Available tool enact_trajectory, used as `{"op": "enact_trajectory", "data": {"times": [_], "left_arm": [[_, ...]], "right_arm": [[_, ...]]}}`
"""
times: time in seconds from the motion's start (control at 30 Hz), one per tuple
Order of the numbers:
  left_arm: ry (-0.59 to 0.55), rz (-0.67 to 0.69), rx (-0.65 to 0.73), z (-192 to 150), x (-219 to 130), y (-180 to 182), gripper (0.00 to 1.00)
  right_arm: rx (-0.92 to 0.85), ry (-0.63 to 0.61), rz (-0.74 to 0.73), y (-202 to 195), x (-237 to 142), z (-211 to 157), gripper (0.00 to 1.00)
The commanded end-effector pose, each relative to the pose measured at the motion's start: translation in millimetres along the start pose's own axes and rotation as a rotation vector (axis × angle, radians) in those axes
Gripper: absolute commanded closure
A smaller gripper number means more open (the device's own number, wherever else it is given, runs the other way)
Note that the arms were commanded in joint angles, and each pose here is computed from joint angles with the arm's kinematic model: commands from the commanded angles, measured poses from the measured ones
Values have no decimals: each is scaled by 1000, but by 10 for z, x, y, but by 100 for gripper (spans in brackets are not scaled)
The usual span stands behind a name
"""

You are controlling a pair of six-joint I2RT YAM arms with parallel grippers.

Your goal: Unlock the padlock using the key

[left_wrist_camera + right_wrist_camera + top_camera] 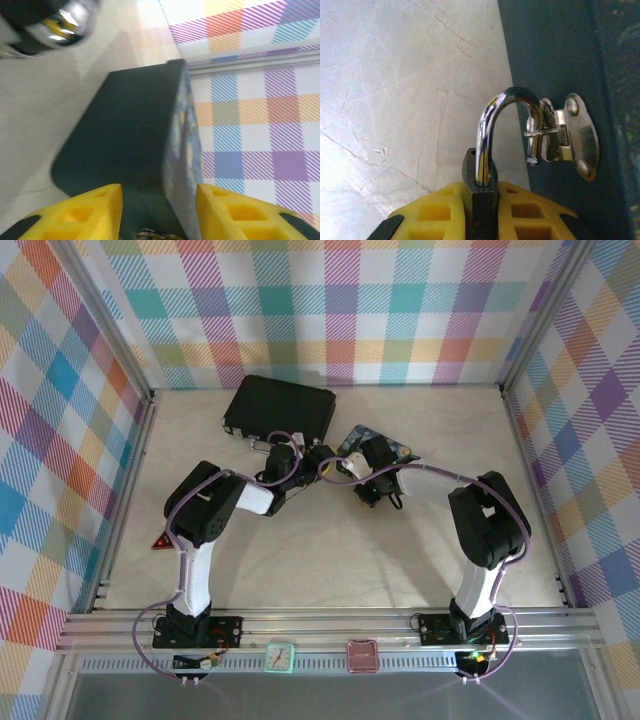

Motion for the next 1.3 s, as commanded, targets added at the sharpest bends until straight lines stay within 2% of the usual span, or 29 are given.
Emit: {"op": "enact_trajectory", "data": {"times": [0.0, 0.2, 0.3, 0.47, 0.67, 0.9, 1.07, 1.27], "left_arm": [[4, 23, 32, 77, 43, -7, 57], [42, -34, 33, -109, 8, -109, 59], [83, -41, 26, -310, 56, -161, 66], [107, 12, -14, -556, 138, 59, 67], [118, -70, -54, -578, 298, 17, 69], [76, -55, -63, -603, 204, 45, 68], [96, -115, -93, -634, 328, -29, 68], [88, -151, -107, -697, 268, -113, 65]], "right_arm": [[-85, -98, 30, -14, 8, 200, 100], [-106, -94, 31, -25, 50, 240, 100], [-100, -81, 33, -18, 73, 200, 100], [-92, -66, 39, -17, 78, 199, 100], [-93, -65, 49, -7, 72, 200, 100], [-92, -134, 97, 35, -36, 276, 100], [-101, -118, 102, 32, -5, 268, 100], [-105, -105, 113, 30, 6, 256, 100]]}}
Point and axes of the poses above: each hand's point on the last joint's axis, 136 mm out from that joint toward the fingers, its own x axis out along the fingers, its own y axis along the line the jaws close on, z = x × y, the point moved 7 cm from there along -x, back along the fingers, and after that the axes turned 5 degrees about x, right-handed, at the moved point
